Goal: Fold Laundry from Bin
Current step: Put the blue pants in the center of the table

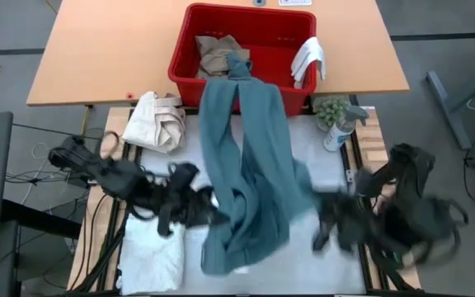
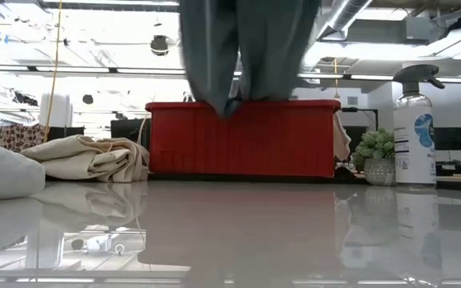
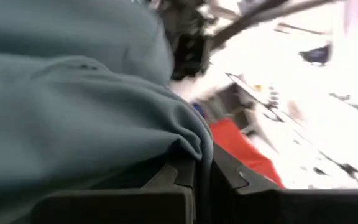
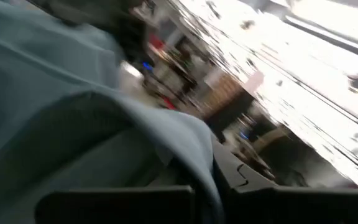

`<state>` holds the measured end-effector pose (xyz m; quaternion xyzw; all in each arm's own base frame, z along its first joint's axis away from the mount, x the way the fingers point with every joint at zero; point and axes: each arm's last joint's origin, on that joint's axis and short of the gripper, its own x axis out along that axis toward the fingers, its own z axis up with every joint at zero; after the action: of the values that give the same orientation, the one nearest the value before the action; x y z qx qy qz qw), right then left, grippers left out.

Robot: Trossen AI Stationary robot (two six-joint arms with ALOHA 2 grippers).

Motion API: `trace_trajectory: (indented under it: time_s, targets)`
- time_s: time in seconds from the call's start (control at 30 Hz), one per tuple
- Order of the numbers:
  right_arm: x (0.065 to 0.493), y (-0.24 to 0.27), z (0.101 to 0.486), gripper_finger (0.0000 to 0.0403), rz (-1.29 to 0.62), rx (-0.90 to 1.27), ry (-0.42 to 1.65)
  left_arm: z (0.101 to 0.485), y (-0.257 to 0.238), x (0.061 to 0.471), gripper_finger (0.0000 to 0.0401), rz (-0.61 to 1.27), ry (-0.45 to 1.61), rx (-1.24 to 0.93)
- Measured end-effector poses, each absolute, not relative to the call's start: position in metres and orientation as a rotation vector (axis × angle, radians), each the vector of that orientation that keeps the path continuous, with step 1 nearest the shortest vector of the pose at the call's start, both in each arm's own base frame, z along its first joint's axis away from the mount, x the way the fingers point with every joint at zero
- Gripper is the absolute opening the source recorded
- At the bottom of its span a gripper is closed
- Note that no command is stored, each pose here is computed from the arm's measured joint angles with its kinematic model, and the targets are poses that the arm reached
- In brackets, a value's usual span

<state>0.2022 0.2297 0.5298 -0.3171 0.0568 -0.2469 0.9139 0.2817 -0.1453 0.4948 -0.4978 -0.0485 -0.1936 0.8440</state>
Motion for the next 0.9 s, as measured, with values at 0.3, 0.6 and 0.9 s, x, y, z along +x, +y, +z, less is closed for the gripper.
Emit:
trace_trajectory:
  time_s: [0.3,0.6,0.9]
  targets:
    - [0.160,0.309,0.528,0.0033,-0.260,-0.556,-0.060,0.486,-0.215,0.283,0.0000,-0.756,-0.216,-1.136]
    - [0.160,0.367,0.511,0.0033,-0.121,-0.670,-0.179,0.484,-0.259,0.248,0.0000,-0.771,-0.234,-1.054]
    - [0.165,0.372,0.534,0.0033,-0.106,-0.766,-0.397,0.506,-0.272,0.210,0.0000,-0.804,-0.467,-1.008]
